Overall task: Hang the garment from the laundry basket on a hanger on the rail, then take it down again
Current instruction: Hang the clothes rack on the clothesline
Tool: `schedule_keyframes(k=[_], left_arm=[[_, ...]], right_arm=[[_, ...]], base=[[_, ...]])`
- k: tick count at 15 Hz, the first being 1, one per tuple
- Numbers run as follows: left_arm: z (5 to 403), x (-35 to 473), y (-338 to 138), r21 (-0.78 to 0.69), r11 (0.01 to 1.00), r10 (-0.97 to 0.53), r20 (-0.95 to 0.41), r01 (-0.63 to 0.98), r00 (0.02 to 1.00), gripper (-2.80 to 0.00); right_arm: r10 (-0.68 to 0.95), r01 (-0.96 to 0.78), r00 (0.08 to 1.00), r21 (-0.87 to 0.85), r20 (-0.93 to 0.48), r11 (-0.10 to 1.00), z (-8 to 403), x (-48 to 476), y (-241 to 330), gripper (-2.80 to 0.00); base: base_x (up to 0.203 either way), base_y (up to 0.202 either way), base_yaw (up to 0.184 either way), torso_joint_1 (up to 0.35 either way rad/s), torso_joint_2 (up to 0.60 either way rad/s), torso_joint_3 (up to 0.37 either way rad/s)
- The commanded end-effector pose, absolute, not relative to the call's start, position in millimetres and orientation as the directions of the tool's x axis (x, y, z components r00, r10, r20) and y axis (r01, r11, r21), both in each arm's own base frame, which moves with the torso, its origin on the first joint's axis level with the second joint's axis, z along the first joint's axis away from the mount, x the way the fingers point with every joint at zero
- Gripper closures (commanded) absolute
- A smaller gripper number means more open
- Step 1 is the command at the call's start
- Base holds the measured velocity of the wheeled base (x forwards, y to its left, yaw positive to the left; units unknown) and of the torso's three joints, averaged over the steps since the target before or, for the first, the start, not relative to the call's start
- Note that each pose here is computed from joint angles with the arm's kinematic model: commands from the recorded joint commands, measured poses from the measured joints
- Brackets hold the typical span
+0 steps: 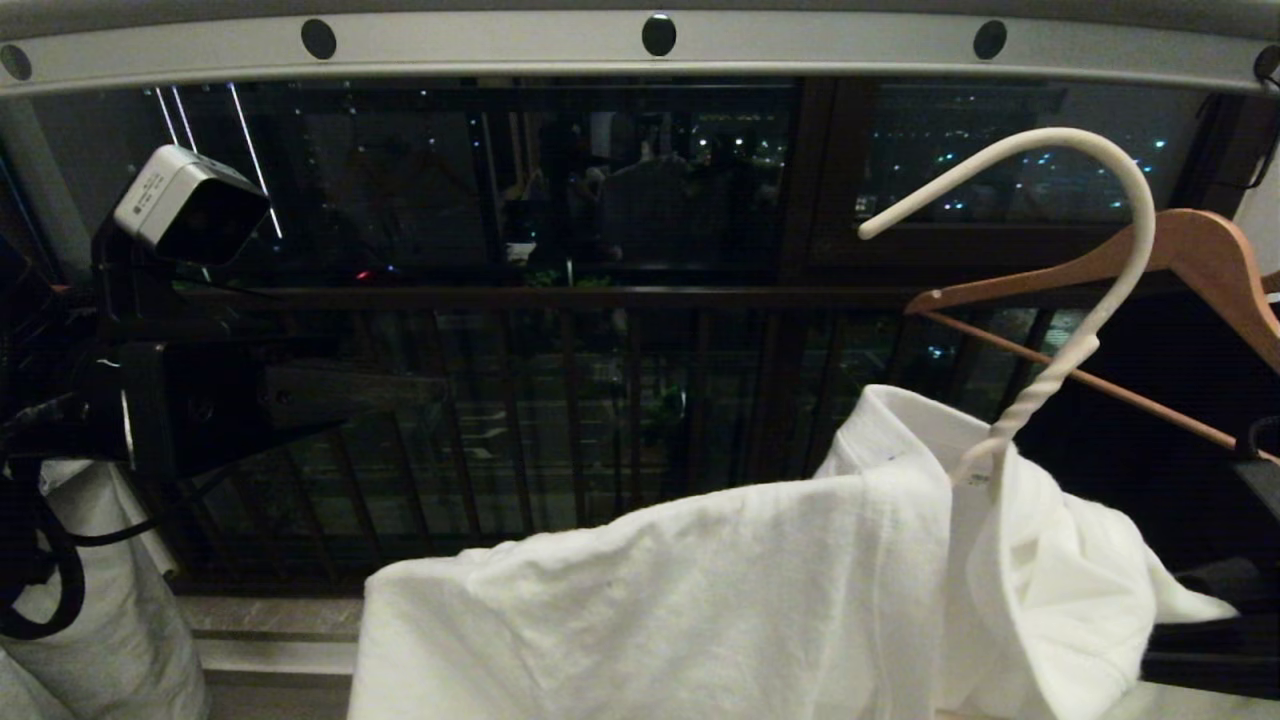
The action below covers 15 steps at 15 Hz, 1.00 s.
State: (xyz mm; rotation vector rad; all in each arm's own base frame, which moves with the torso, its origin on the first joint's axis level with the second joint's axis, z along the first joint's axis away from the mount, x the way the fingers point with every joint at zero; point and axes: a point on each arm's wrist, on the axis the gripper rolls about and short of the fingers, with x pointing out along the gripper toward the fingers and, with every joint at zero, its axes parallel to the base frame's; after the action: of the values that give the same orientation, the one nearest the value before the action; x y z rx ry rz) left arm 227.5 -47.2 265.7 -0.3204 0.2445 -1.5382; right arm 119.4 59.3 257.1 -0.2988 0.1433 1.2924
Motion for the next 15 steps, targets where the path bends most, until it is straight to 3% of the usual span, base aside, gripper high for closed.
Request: schedule_keyframes(k=[1,15], left_arm=[[266,227,-47,-0.35,-0.002,-0.999,0.043,0.937,0.014,0.0],[288,196,-53,-0.317,-0.047,-0.998,0.056,0.947,-0.031,0.0]], right_arm=[[0.925,-0.962,0.267,-0.135,-0.271,0.238,257,120,60,0.0],[0.929,-0.945,0.322,-0.117,-0.184,0.304,283,138,74,0.0]], base=[[0.0,0.0,0.0,0.0,0.0,0.0],[0.0,0.0,0.0,0.0,0.0,0.0]])
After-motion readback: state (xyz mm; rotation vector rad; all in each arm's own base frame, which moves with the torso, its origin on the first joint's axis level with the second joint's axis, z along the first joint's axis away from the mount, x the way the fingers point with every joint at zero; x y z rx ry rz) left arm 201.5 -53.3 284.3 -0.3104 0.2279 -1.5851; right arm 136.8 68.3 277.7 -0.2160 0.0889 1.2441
